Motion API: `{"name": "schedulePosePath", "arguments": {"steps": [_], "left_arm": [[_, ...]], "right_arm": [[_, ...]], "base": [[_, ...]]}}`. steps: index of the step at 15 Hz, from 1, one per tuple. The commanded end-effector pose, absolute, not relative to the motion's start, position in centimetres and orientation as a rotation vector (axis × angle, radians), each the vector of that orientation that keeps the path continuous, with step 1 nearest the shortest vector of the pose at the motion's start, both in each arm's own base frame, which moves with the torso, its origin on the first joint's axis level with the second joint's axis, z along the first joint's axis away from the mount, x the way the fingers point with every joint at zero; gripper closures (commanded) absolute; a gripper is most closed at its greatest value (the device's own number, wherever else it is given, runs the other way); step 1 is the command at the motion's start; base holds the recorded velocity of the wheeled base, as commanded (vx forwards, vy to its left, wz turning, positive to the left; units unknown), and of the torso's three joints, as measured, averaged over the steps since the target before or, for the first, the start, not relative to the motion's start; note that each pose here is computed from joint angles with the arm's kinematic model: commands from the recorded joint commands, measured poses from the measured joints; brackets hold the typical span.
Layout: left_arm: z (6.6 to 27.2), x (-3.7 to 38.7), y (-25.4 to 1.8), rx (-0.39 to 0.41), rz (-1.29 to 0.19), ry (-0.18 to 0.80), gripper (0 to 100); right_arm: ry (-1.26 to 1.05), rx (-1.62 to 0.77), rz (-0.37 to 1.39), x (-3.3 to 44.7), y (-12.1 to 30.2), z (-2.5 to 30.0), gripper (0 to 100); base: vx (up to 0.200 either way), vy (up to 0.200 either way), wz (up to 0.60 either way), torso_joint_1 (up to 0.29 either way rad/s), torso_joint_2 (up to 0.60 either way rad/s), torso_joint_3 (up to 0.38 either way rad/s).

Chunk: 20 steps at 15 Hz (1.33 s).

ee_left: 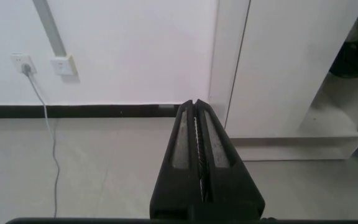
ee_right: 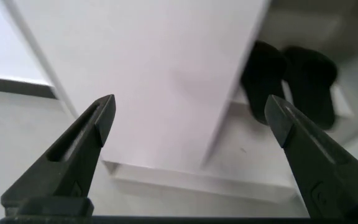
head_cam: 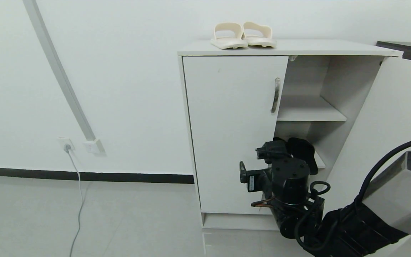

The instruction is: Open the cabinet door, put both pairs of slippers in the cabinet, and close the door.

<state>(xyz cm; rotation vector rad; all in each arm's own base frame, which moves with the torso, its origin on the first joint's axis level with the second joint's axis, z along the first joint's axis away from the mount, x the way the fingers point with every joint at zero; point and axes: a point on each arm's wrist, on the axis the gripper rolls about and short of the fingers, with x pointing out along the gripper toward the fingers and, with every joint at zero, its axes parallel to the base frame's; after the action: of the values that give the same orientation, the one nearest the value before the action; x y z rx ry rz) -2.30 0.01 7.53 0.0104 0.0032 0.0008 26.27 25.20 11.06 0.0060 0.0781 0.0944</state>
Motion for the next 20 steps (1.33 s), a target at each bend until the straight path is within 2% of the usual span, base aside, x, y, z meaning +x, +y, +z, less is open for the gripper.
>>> {"name": "schedulePosePath", "arguments": {"steps": [1, 14, 20], "left_arm": [[7.53, -2.29, 0.01, 0.009, 0.000, 0.005, 100], [7.53, -2.29, 0.01, 0.009, 0.000, 0.005, 100], [7.53, -2.29, 0.01, 0.011, 0.000, 0.005, 100]], "right_arm": [[0.079, 0.001, 0.081, 26.56, 24.88, 10.87, 0], [0.085, -0.034, 0.079, 26.43, 24.60, 10.49, 0], [0.086, -0.035, 0.081, 26.44, 24.61, 10.44, 0]], "base": [[0.000, 0.000, 0.00, 0.000, 0.00, 0.000], [0.000, 0.000, 0.00, -0.001, -0.01, -0.008], [0.000, 0.000, 0.00, 0.033, -0.36, -0.332]]}}
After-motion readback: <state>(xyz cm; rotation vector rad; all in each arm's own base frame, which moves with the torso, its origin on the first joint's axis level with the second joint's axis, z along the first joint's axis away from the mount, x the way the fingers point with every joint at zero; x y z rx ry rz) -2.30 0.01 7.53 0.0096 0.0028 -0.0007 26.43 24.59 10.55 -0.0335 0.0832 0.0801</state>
